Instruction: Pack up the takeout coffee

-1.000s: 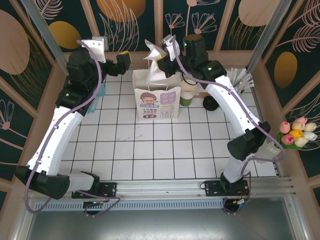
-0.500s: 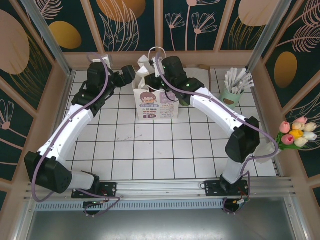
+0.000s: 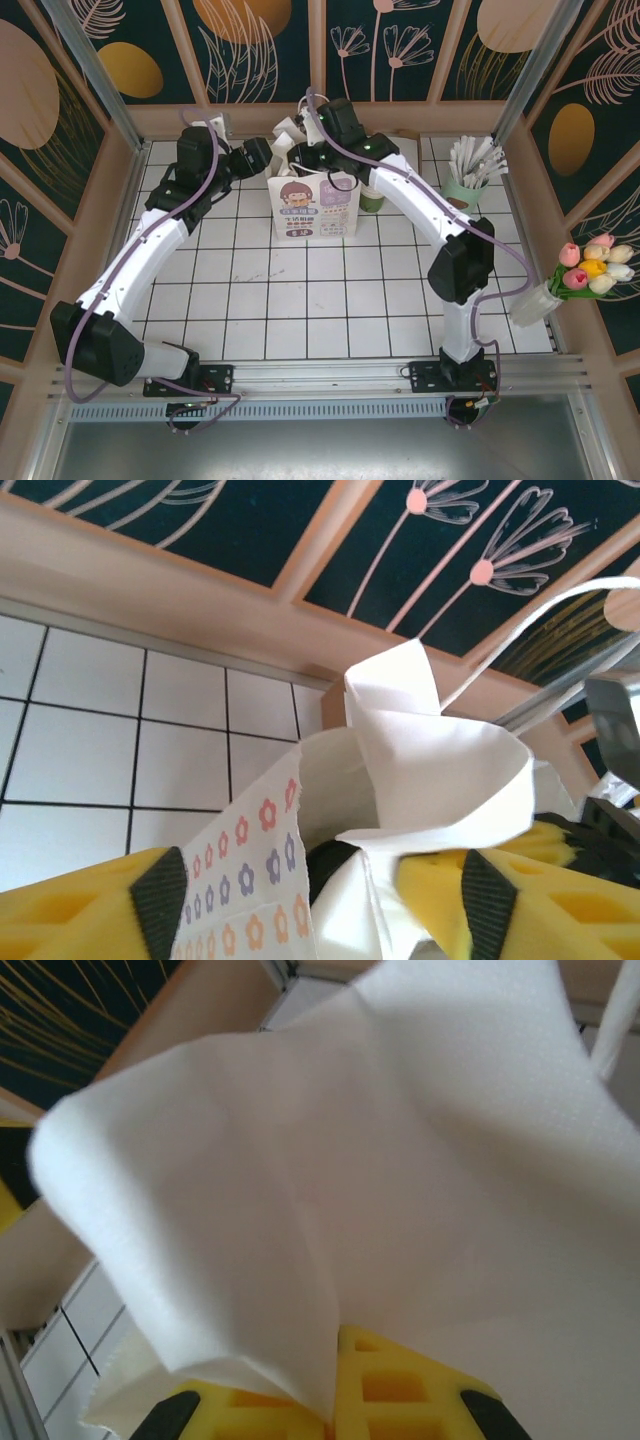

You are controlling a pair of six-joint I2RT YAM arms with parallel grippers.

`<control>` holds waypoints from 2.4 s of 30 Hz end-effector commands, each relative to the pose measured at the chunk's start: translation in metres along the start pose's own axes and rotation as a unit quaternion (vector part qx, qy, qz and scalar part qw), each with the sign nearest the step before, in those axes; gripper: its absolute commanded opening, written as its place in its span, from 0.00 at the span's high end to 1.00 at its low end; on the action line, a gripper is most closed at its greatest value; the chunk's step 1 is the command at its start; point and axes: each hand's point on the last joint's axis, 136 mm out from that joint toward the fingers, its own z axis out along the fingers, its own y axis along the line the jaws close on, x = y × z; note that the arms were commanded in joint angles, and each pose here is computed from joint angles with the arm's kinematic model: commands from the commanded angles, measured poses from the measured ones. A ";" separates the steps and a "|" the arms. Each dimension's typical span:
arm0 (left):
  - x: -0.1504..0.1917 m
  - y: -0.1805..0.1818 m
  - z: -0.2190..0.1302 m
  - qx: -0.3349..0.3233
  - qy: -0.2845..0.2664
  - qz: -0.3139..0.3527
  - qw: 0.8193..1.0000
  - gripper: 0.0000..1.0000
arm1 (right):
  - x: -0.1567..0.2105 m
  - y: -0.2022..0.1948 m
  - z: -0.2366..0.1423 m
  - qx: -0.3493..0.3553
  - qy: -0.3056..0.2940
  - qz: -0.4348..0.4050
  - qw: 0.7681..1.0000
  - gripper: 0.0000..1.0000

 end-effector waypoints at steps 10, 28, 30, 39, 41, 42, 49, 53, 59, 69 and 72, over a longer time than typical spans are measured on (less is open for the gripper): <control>0.047 0.001 0.017 0.040 0.089 0.016 0.995 0.37 | 0.014 -0.013 -0.004 -0.033 0.073 -0.075 0.994 0.72; 0.051 0.009 0.023 0.021 0.096 0.018 0.995 0.71 | -0.036 -0.016 -0.051 0.074 -0.062 -0.169 0.981 0.57; 0.052 0.008 0.023 0.025 0.098 0.018 0.995 0.74 | -0.023 -0.023 -0.040 0.073 -0.029 -0.180 0.981 0.69; 0.053 0.006 0.024 0.029 0.105 0.022 0.994 0.88 | 0.024 -0.024 0.001 -0.013 0.071 -0.234 0.970 0.83; 0.053 0.005 0.025 0.032 0.107 0.021 0.993 0.91 | 0.043 -0.026 0.017 -0.040 0.110 -0.232 0.966 0.84; 0.053 0.004 0.025 0.034 0.108 0.020 0.993 0.92 | 0.050 -0.031 0.024 -0.040 0.125 -0.227 0.965 0.85; 0.051 0.001 0.024 0.036 0.109 0.021 0.993 0.96 | 0.062 -0.057 0.036 0.002 0.165 -0.209 0.964 0.84; 0.048 0.001 0.023 0.031 0.107 0.023 0.994 0.99 | 0.030 -0.049 0.013 0.006 0.123 -0.217 0.968 0.84; 0.046 0.002 0.024 0.025 0.106 0.019 0.994 1.00 | -0.006 -0.007 -0.032 -0.040 0.043 -0.255 0.965 0.75; 0.045 0.008 0.016 0.007 0.093 0.001 0.996 1.00 | -0.026 0.015 -0.089 -0.025 -0.054 -0.315 0.947 0.56; 0.045 0.005 0.013 0.014 0.094 -0.002 0.995 1.00 | -0.036 0.020 -0.108 -0.014 -0.086 -0.315 0.945 0.50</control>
